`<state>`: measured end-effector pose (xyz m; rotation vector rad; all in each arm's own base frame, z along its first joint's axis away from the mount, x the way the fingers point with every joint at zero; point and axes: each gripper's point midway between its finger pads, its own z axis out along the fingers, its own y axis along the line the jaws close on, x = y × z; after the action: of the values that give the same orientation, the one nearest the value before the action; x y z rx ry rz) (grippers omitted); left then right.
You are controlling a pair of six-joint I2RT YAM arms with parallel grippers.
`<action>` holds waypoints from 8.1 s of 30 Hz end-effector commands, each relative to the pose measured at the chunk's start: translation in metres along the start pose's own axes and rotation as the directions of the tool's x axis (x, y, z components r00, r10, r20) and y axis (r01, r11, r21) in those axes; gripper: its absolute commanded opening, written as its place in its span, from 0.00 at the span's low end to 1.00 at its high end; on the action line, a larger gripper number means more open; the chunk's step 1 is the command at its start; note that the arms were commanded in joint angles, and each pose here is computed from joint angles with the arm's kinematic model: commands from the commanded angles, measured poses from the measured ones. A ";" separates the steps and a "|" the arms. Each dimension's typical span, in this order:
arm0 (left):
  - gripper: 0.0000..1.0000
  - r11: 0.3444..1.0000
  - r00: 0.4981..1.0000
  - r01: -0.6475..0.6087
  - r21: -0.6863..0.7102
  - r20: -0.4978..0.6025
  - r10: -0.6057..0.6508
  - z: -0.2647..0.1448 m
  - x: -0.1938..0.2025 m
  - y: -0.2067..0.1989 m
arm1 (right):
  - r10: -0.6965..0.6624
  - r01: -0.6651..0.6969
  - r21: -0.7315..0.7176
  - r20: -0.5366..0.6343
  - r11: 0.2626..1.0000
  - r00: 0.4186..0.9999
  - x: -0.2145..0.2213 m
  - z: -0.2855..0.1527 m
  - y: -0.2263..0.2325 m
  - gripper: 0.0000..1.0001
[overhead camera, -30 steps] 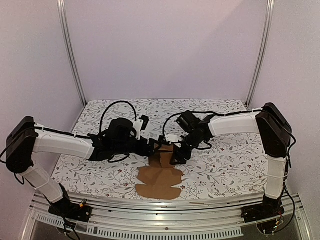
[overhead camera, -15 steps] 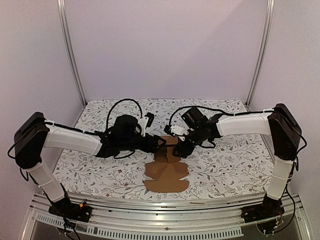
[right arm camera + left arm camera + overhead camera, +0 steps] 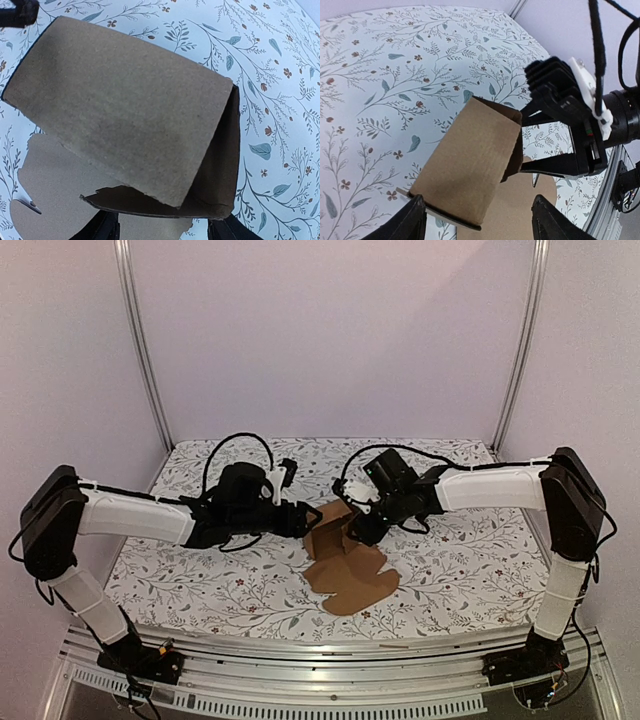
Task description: Fold the paper box
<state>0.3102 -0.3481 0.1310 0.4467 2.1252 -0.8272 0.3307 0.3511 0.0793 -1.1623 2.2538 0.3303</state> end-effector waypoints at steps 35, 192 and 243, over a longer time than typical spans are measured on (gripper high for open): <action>0.66 0.959 0.983 0.123 0.256 -0.166 -0.082 0.073 -0.007 0.025 | -0.010 0.045 -0.155 0.221 0.987 0.975 -0.053 0.055 -0.025 0.42; 0.67 0.766 0.835 0.537 0.353 -0.095 -0.542 0.033 0.052 0.054 | -0.296 0.231 -0.185 -0.588 0.955 0.753 0.130 0.002 0.012 0.14; 0.64 0.694 0.876 0.458 0.555 -0.150 -0.458 0.076 0.057 -0.087 | -0.062 0.092 0.220 -0.139 0.971 0.988 -0.026 -0.052 -0.025 0.02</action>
<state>0.2801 -0.4440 0.0634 0.1071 2.0376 -1.7739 0.3389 0.3278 0.1452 -1.2623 2.2430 -0.0265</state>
